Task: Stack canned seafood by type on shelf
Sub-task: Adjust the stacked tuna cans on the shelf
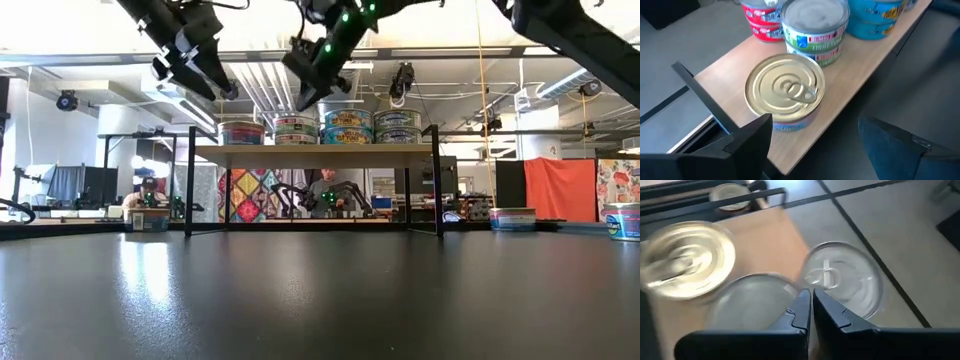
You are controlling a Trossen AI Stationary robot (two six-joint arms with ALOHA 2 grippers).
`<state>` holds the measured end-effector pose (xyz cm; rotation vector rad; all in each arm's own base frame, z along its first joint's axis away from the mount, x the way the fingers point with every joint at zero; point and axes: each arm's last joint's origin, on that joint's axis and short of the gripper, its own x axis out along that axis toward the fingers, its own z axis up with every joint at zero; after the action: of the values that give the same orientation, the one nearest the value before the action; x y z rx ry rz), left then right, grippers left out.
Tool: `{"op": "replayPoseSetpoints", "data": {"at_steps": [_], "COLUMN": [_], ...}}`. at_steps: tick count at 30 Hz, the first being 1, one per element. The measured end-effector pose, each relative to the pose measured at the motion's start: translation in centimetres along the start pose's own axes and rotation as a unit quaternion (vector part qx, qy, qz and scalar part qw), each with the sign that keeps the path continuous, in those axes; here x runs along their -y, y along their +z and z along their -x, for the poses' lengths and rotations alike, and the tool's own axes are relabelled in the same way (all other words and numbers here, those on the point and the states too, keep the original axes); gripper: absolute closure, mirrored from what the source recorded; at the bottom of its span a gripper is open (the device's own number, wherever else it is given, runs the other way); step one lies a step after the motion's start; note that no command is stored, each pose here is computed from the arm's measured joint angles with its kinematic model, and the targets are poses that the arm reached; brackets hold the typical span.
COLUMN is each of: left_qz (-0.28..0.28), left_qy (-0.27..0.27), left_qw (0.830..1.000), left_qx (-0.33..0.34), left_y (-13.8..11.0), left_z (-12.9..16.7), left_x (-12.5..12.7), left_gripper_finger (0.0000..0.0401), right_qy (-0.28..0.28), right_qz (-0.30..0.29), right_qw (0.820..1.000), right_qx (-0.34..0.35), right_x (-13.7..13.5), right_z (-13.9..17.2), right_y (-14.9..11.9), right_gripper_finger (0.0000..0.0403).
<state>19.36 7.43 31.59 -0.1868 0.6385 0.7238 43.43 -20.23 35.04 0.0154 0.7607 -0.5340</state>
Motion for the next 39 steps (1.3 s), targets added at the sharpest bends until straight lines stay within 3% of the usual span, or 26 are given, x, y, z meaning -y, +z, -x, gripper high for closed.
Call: {"op": "replayPoseSetpoints", "data": {"at_steps": [6, 13, 21, 26, 33, 39], "left_qz": [0.006, 0.027, 0.013, 0.011, 0.003, 0.000], "left_qy": [-0.004, -0.009, -0.005, -0.008, 0.027, -0.020], "left_qw": [1.000, 0.999, 1.000, 1.000, 0.999, 1.000], "left_qx": [0.014, 0.032, 0.011, 0.018, 0.021, 0.005], "left_y": [0.3, 0.5, 0.0, 0.1, 0.1, 0.0], "left_z": [0.2, 1.4, 1.7, 2.0, 1.7, 1.4], "left_x": [0.0, -0.4, -0.6, -0.7, -0.8, -0.4], "left_gripper_finger": [0.0123, 0.0123, 0.0123, 0.0123, 0.0123, 0.0123], "right_qy": [-0.013, -0.008, 0.052, 0.061, 0.079, 0.081], "right_qz": [-0.038, -0.071, -0.074, -0.066, -0.052, -0.055], "right_qw": [0.999, 0.997, 0.996, 0.995, 0.994, 0.995], "right_qx": [0.021, 0.018, -0.022, -0.048, -0.045, -0.037], "right_x": [3.3, 5.9, 5.2, 4.1, 2.2, 2.0], "right_z": [-3.3, -4.4, -4.3, -3.8, -3.0, -1.9], "right_y": [-0.5, -1.1, -1.9, -2.1, -1.7, -1.3], "right_gripper_finger": [0.0390, 0.0390, 0.0390, 0.0390, 0.0390, 0.0390]}}
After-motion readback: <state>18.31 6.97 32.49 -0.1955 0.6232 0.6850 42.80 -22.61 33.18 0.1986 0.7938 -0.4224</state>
